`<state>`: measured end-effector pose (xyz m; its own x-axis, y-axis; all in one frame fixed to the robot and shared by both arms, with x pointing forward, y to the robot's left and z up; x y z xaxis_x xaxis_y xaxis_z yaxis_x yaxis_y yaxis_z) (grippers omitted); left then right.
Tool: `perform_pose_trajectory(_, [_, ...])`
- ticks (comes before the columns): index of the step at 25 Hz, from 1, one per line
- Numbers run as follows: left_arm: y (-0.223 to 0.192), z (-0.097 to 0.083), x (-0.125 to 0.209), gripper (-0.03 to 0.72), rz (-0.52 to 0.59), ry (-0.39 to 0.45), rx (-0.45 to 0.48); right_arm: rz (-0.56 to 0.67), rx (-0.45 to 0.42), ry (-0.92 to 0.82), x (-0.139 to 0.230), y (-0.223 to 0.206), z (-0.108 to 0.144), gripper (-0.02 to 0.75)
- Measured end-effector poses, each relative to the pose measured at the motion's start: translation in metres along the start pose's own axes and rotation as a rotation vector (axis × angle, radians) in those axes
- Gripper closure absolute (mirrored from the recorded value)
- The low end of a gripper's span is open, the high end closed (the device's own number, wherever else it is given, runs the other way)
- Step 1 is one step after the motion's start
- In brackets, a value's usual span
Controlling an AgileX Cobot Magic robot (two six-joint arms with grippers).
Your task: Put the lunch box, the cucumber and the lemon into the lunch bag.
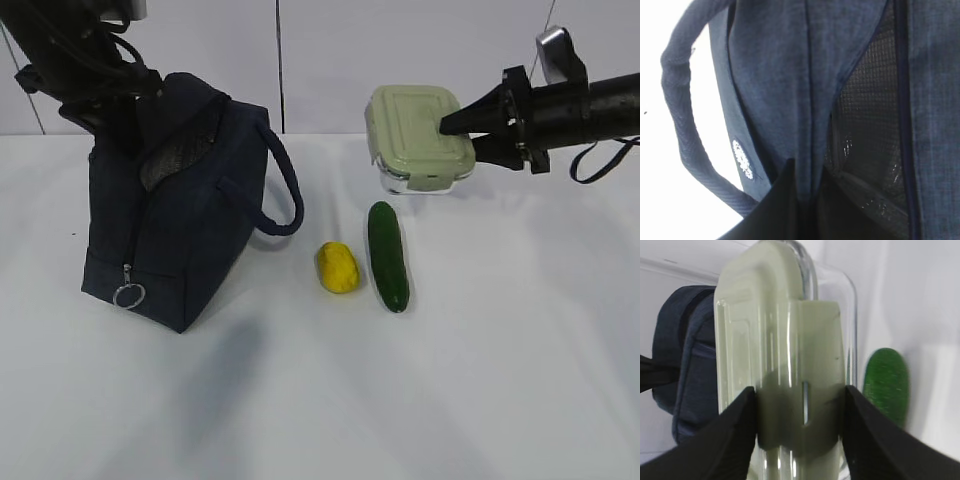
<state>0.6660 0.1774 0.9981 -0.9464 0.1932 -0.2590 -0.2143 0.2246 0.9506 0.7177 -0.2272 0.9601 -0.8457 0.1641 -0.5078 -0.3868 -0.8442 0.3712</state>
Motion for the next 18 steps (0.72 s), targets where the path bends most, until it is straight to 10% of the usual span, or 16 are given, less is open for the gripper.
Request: perform_pose_trajectory(18, [0.0, 0.0, 0.0, 0.685, 0.0, 0.0, 0.0, 0.143, -0.175, 0.127, 0.018, -0.081, 0.098, 0.347])
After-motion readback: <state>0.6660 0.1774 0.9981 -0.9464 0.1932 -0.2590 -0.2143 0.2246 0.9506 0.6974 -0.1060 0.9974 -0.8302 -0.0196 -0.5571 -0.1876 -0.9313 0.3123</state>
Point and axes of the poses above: a point on each arm's last joint axis where the gripper is mounted, y pointing back along that axis away from the gripper, z along the wrist's bending axis when the last joint is at zero, x = y × z, the point moved 6 cm from there along -y, pointing out along that axis toward the gripper, and after that the axes turned 6 degrees about y, right-handed, at the moved point
